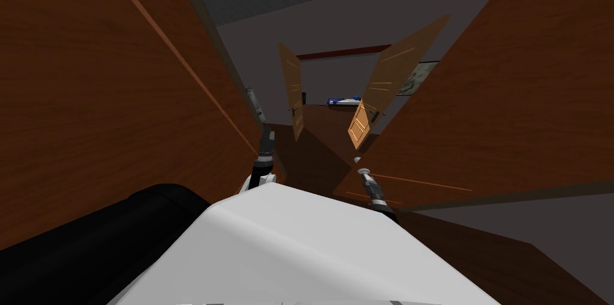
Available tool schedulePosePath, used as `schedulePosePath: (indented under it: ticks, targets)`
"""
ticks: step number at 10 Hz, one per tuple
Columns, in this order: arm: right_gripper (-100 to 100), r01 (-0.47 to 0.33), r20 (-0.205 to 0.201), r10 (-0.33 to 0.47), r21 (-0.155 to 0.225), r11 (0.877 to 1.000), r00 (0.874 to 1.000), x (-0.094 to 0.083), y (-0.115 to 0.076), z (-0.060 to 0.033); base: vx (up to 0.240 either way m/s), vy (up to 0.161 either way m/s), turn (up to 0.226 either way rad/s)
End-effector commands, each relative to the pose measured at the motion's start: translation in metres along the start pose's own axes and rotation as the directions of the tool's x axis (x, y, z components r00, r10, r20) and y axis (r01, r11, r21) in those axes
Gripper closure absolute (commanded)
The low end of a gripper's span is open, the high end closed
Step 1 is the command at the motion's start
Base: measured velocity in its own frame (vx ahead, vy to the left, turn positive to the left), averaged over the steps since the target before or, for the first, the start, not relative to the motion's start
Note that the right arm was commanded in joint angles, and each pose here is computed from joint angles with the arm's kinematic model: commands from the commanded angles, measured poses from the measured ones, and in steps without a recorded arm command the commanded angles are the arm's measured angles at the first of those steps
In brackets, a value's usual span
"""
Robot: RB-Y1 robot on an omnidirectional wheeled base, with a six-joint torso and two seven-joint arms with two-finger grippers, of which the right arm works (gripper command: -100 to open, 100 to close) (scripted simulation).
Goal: Pull the door open
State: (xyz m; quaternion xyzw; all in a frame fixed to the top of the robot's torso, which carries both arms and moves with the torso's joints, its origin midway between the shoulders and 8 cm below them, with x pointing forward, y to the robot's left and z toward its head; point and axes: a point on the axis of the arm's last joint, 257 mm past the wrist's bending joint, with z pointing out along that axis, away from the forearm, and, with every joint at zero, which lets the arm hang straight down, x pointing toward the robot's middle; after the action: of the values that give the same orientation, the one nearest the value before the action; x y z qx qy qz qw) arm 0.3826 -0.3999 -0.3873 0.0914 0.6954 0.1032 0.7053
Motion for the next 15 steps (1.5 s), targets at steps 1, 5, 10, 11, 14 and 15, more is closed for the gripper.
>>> schedulePosePath:
  ticks: [1,5,10,11,14,15]
  targets:
    - [100,-0.061,0.001,0.061,0.001,0.998,0.998,0.002,0.003,0.0011,-0.055,-0.026,0.051]
    - [100,-0.173,0.011,0.173,0.008,0.985,0.985,0.001,0.003,0.0044,-0.042,-0.021,0.049]
    - [100,-0.325,0.027,0.325,0.014,0.946,0.945,-0.001,0.002,0.0090,-0.044,-0.021,0.054]
    - [100,-0.336,0.027,0.335,0.014,0.942,0.942,-0.001,0.002,0.0090,-0.035,-0.018,0.026]
    - [100,-0.421,0.037,0.420,0.015,0.907,0.907,-0.002,0.002,0.0114,-0.029,-0.018,0.039]
    - [100,-0.451,0.041,0.450,0.015,0.892,0.892,-0.003,0.002,0.0125,-0.043,-0.034,0.083]
